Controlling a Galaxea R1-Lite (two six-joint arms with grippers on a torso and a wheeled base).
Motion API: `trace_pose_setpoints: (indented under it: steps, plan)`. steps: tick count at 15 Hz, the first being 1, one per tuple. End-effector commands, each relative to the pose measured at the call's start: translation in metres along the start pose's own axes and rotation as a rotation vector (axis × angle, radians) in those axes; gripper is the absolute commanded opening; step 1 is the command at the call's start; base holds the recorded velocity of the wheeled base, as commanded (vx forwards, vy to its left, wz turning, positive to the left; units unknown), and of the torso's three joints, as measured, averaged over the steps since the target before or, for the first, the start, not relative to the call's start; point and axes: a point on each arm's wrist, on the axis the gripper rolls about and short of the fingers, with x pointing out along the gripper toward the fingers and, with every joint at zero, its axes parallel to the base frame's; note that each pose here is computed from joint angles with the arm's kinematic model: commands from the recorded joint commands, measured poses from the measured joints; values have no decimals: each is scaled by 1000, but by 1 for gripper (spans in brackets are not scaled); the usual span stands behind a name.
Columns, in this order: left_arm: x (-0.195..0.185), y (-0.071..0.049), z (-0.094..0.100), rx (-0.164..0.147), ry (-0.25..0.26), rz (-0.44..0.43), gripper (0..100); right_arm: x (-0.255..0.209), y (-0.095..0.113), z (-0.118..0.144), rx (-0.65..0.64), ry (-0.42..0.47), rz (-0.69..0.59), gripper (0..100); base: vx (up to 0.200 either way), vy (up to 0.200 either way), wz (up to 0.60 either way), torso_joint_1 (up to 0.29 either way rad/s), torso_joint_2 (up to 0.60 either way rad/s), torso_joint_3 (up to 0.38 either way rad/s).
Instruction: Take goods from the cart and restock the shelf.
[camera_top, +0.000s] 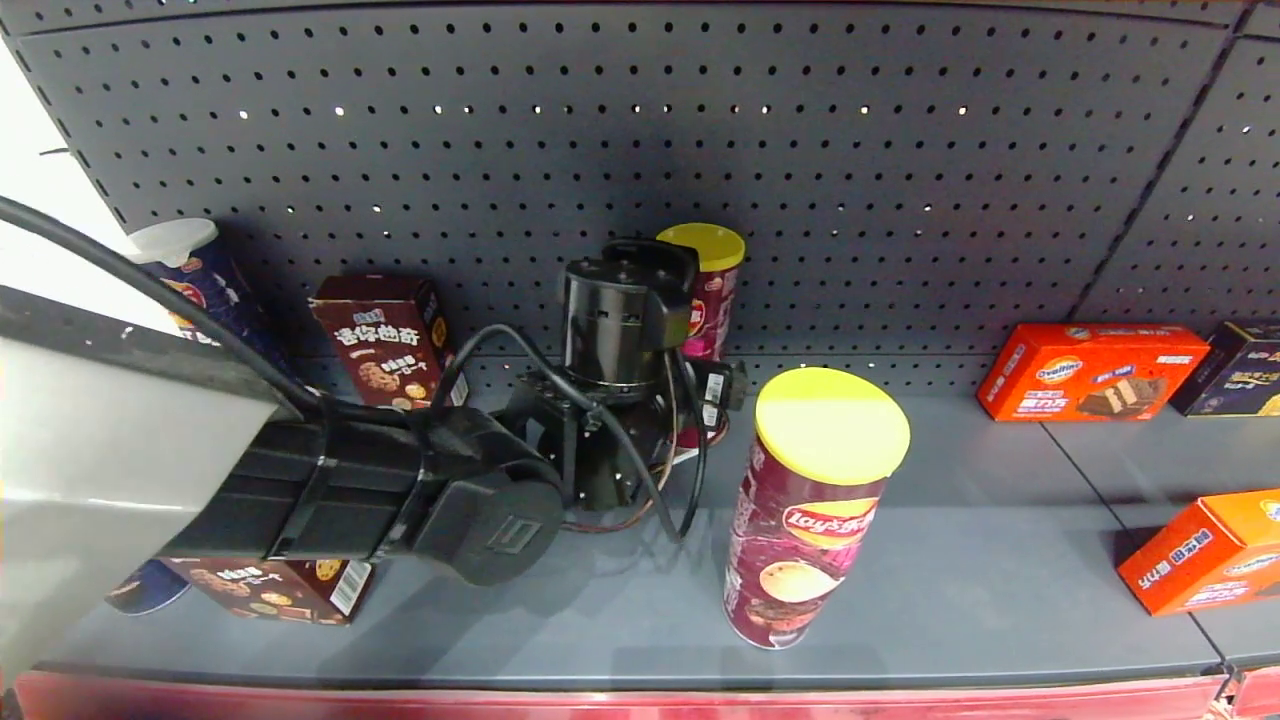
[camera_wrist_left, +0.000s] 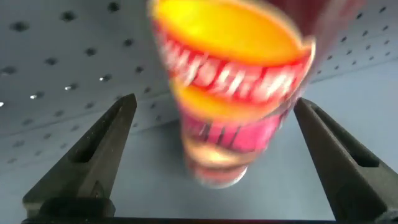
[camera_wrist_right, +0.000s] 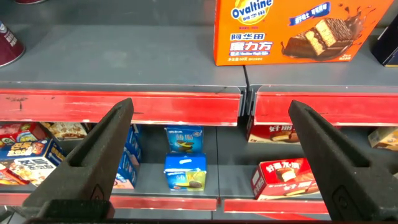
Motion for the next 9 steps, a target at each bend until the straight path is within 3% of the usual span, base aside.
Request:
trace_pose_setpoints:
  steps: [1,6,9]
  plan:
    - [-30,12,9,-7,-16,-4,100,0,0,0,0,1,1,100,0,0,0,0,0,0]
    - [-68,35,-7,-1,-12,2,100,0,0,0,0,1,-1,100,0,0,0,0,0,0]
    - [-74,40,-6,-2,-13,13,100,0,0,0,0,3,-1,100,0,0,0,0,0,0]
